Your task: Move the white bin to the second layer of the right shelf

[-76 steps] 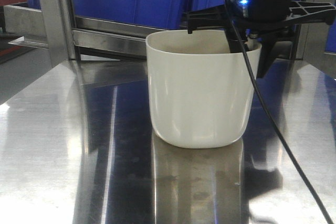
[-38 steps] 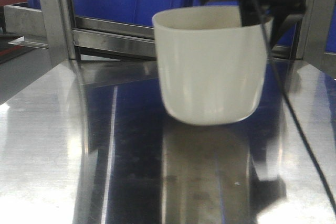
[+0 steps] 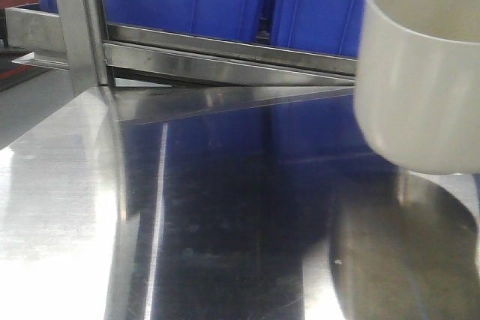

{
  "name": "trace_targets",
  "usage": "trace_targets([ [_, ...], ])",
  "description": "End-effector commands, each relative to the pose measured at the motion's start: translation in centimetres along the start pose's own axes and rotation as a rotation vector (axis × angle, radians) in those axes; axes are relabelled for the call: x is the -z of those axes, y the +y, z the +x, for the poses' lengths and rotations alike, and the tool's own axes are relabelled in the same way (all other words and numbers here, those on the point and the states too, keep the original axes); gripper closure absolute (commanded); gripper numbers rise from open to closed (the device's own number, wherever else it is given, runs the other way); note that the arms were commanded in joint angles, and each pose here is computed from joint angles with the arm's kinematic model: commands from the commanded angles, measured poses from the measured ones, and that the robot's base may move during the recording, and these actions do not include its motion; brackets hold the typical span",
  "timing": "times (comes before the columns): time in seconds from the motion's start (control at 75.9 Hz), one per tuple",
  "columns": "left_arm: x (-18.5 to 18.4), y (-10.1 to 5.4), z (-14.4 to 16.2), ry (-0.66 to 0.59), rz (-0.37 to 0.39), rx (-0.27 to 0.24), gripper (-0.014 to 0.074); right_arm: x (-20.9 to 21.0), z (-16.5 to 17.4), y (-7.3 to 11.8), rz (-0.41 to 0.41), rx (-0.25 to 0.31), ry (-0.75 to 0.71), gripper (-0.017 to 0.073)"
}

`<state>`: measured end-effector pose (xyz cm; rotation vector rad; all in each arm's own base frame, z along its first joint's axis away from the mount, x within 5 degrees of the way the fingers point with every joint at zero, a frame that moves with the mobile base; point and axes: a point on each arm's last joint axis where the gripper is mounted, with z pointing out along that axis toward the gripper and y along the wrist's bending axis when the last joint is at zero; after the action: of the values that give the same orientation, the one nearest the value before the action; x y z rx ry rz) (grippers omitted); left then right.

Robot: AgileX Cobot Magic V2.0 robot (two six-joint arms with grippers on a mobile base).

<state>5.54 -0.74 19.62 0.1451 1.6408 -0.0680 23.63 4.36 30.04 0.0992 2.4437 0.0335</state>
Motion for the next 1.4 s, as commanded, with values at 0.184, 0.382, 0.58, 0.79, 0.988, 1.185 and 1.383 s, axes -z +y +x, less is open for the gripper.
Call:
trace_targets([
  [0.184,-0.1,0.0,0.4,-0.063,0.001,0.005,0.0509,2.7,1.7,-3.1,-0.030,0.063,-0.239,0.0532],
  [0.382,-0.1,0.0,0.4,-0.063,0.001,0.005,0.0509,4.5,3.4,-3.6,-0.050,0.037,-0.346,0.0532],
  [0.58,-0.1,0.0,0.4,-0.063,0.001,0.005,0.0509,6.3,5.5,-4.0,-0.058,0.034,-0.415,0.0532],
  [0.79,-0.1,0.0,0.4,-0.063,0.001,0.005,0.0509,7.6,7.7,-4.4,-0.064,0.031,-0.475,0.0532],
  [0.988,-0.1,0.0,0.4,-0.063,0.001,0.005,0.0509,8.5,8.9,-4.6,-0.070,0.028,-0.527,0.0532],
  [1.185,-0.1,0.0,0.4,-0.063,0.001,0.005,0.0509,8.8,9.1,-4.7,-0.072,0.027,-0.542,0.0532],
  [1.383,-0.1,0.0,0.4,-0.063,0.001,0.005,0.0509,8.8,9.1,-4.7,-0.072,0.027,-0.542,0.0532],
])
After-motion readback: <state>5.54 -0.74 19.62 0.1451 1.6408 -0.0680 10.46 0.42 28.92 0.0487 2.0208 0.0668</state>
